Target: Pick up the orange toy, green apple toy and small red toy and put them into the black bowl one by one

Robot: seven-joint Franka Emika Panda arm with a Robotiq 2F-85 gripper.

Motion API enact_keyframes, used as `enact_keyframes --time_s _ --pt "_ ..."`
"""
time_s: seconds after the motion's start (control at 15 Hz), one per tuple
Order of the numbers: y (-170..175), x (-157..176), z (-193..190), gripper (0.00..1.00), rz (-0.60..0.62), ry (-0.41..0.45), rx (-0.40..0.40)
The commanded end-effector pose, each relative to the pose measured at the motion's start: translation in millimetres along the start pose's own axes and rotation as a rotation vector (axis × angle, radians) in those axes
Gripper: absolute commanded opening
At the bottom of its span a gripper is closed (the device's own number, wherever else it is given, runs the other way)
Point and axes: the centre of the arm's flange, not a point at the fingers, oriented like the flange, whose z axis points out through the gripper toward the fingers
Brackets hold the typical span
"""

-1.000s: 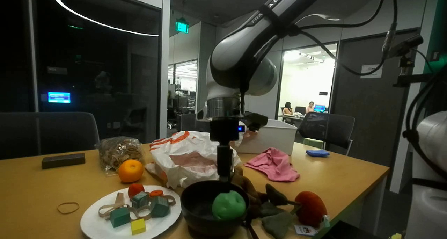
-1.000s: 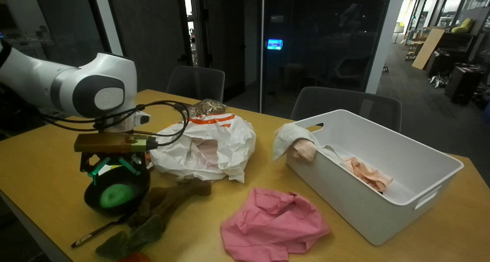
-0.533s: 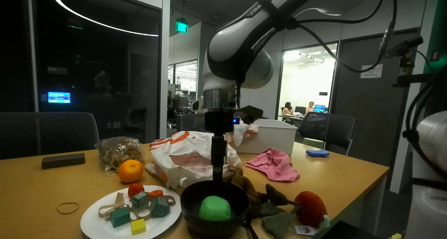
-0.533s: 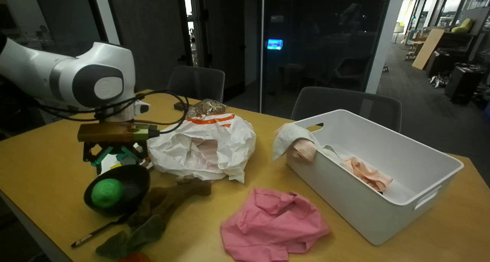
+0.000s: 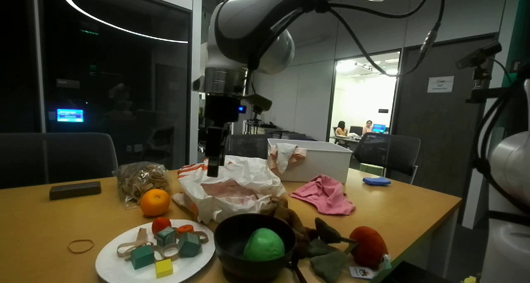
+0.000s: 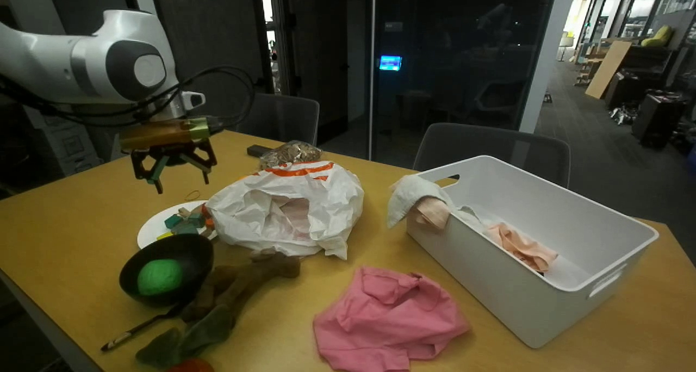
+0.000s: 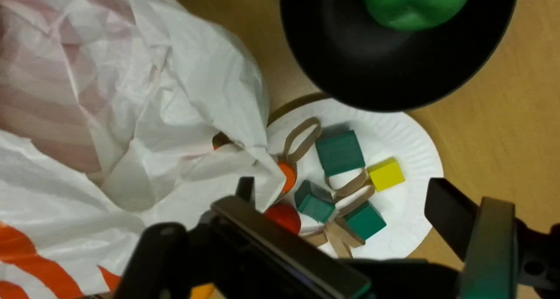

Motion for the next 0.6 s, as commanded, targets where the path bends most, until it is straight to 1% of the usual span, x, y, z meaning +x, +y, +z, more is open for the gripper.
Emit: enact_keyframes --time_s 0.0,0.33,0.53 --pt "2 68 12 1.00 -0.013 0.018 -0.061" --pt "-4 138 34 1.00 -0.058 0.014 -0.152" --pt "6 168 44 1.00 -0.067 0.016 -0.198"
